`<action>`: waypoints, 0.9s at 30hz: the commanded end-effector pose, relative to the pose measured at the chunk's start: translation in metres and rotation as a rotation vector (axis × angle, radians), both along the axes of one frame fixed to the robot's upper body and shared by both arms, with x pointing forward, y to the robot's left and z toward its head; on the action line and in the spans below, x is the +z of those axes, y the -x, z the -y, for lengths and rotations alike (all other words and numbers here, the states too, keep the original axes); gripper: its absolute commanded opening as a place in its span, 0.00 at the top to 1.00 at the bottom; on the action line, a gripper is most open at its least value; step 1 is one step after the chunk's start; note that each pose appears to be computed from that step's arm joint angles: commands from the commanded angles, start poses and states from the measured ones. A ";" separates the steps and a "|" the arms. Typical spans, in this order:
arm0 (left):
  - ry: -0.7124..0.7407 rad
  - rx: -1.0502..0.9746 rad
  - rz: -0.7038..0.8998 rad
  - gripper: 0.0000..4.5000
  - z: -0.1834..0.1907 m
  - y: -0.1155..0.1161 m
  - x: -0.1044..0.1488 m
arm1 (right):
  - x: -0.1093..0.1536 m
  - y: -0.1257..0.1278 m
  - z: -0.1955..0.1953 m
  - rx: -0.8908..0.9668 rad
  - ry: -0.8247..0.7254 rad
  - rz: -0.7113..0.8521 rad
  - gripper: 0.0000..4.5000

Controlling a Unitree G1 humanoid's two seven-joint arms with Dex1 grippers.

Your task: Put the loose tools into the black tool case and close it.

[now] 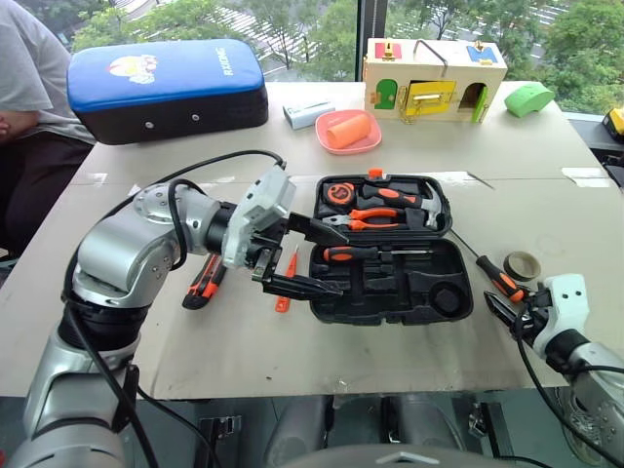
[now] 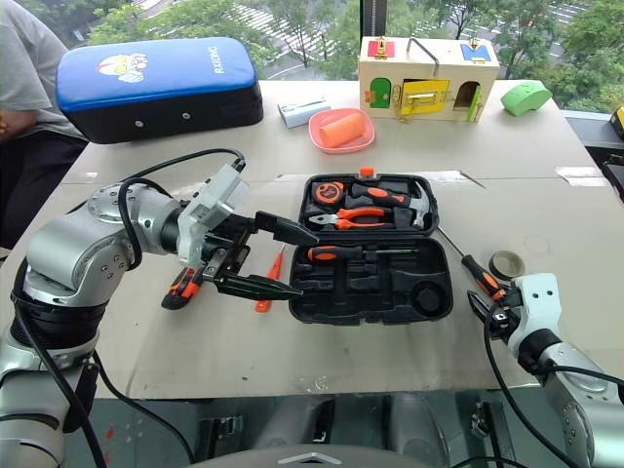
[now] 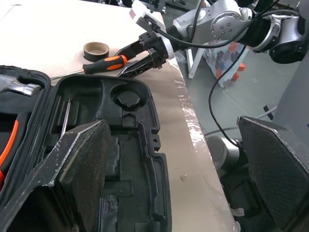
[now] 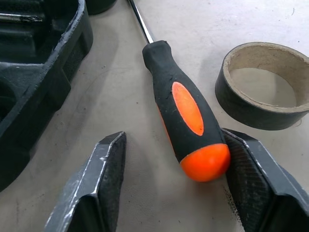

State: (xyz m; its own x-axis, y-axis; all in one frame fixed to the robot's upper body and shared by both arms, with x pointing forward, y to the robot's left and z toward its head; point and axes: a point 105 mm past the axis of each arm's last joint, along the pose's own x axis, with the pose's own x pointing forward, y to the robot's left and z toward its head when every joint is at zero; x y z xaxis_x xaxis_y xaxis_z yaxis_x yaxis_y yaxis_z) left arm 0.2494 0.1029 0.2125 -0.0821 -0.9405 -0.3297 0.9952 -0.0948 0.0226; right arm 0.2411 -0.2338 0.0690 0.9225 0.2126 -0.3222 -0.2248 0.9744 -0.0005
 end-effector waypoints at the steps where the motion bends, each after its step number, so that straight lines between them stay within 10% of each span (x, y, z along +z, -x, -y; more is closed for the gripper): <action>1: 0.015 -0.005 0.046 0.00 -0.001 0.002 0.008 | 0.002 -0.001 -0.009 0.020 0.014 0.021 0.46; 7: 0.017 -0.004 0.046 0.00 0.001 0.000 0.006 | 0.019 -0.010 -0.009 -0.015 0.016 0.093 0.90; 18: -0.058 0.059 -0.002 0.00 -0.023 0.003 -0.010 | 0.130 -0.013 -0.035 0.344 -0.006 0.345 0.90; 27: -0.082 0.174 0.047 0.00 -0.040 -0.001 -0.015 | 0.100 -0.042 -0.075 0.982 0.326 0.254 0.90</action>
State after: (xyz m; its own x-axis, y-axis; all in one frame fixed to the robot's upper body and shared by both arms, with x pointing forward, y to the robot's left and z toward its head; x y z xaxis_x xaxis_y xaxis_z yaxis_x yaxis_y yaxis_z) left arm 0.2510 0.1400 0.1861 0.0528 -0.9125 -0.4057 0.9982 0.0598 -0.0047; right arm 0.2814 -0.1595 0.1723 0.5048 0.8182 -0.2752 -0.8514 0.4194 -0.3149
